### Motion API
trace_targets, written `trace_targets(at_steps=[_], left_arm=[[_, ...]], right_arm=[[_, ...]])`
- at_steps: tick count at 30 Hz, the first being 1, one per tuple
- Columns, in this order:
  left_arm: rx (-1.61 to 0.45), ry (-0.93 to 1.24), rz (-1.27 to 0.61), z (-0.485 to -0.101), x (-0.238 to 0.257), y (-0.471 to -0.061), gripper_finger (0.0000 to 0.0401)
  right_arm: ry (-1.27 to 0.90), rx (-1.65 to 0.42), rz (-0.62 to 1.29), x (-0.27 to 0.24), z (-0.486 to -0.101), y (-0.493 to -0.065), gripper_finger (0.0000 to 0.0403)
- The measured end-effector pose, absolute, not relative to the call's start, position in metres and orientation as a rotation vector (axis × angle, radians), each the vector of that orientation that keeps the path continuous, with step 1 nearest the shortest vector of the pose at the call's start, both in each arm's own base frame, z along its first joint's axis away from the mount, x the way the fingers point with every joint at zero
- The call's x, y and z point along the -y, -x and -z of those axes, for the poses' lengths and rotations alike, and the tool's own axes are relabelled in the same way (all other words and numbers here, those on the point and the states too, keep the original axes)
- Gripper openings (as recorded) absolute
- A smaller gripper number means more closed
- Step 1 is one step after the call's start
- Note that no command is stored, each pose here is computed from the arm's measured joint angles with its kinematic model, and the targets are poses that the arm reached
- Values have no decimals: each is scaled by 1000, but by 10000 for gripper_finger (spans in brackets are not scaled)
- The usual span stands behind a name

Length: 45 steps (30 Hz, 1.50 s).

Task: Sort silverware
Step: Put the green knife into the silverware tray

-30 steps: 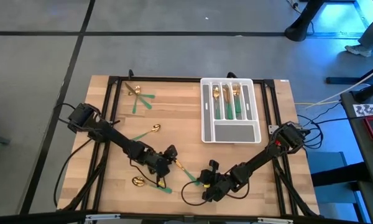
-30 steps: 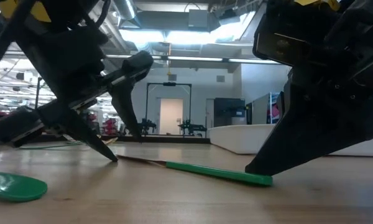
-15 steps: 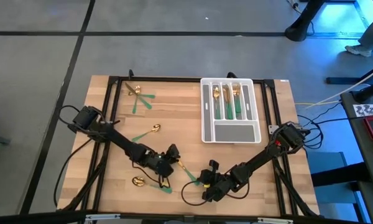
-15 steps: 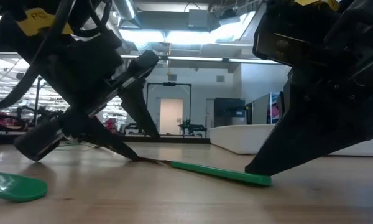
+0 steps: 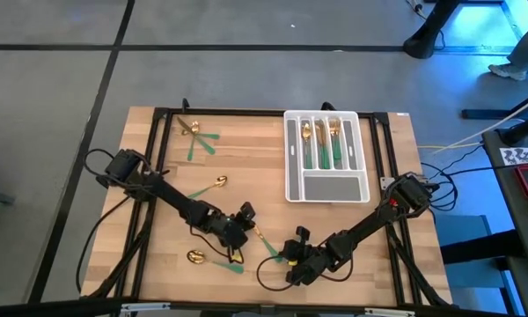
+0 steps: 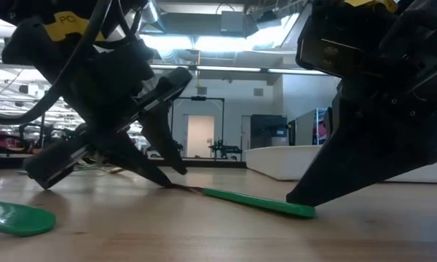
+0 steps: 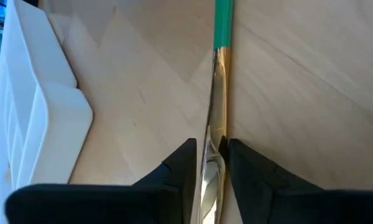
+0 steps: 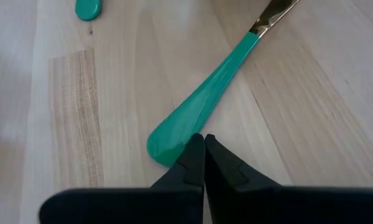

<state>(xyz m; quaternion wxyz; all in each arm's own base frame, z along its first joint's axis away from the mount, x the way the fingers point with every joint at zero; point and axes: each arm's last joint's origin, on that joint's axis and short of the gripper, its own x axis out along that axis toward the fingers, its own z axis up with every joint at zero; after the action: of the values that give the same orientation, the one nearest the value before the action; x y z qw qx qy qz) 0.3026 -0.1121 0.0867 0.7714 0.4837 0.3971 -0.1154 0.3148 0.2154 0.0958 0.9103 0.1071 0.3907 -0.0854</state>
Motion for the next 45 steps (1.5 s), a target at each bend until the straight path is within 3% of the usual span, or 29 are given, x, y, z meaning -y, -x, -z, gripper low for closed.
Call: trace_targets(at_steps=[18,21,25,30,37,45], left_arm=[[-835,-1002,236,-87,111,-306,82],[-836,-970,216,-87,111,-306,82],[-837,-933,197,-87,111,-306,82],[-822,-803,121,-87,111,-307,81],[-755,-577,-36,-90,120,-307,81],[-621,-496,-171,-98,149,-297,81]], right_arm=[[-241,-753,198,-213,-112,-315,13],[-288,-679,163,-216,-123,-320,54],[-242,-580,70,-223,-128,-328,141],[-170,-520,179,-224,-114,-335,214],[-70,-542,311,-227,-97,-352,203],[-89,-702,390,-220,-90,-357,172]])
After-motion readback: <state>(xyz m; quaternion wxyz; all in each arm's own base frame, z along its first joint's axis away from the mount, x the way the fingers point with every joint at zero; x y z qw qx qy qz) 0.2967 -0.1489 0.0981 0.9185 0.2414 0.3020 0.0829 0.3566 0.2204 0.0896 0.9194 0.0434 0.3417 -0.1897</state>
